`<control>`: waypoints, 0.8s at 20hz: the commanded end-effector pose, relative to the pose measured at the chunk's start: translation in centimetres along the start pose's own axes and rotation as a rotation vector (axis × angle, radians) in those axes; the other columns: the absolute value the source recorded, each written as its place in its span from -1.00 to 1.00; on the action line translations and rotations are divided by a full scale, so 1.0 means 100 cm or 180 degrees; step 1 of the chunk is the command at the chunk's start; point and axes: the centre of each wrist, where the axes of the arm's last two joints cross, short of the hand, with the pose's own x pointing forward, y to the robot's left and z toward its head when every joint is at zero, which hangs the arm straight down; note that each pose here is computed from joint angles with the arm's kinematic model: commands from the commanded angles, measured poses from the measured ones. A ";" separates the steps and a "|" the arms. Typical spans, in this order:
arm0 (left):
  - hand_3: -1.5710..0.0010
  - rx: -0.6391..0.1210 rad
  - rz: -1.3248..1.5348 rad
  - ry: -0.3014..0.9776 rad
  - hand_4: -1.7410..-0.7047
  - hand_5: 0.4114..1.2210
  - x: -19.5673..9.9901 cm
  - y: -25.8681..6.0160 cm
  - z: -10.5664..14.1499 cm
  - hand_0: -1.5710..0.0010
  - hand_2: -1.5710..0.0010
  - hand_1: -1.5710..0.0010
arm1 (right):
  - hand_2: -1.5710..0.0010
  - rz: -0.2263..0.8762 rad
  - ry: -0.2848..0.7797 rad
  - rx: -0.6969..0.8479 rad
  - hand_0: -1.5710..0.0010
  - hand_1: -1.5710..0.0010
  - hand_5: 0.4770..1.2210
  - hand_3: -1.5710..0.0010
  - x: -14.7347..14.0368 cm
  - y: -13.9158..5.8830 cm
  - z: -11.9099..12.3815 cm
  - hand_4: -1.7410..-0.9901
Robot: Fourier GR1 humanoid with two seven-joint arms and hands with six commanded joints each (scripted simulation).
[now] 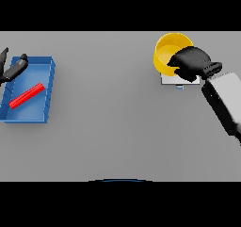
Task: Pick up the red beaker and tilt it to pour out 1 green nut into yellow bowl. Pick up the yellow bowl and place it on the metallic measuring scale.
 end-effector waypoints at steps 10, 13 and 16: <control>1.00 0.0007 -0.0043 0.0084 0.96 -0.26 -0.002 0.001 0.000 1.00 1.00 1.00 | -0.81 -0.0327 0.0334 0.0108 -1.00 -1.00 1.00 -0.72 -0.029 0.026 -0.017 -1.00; 1.00 -0.0009 -0.0015 0.0066 0.95 -0.26 -0.004 -0.004 0.002 1.00 1.00 1.00 | -0.76 -0.0460 0.0354 0.0195 -0.94 -1.00 1.00 -0.83 -0.033 0.035 -0.018 -1.00; 1.00 -0.0030 -0.0023 0.0068 0.96 -0.25 -0.001 -0.001 0.000 1.00 1.00 1.00 | -0.75 -0.0481 0.0325 0.0220 -0.79 -1.00 1.00 -0.82 -0.038 0.036 -0.018 -1.00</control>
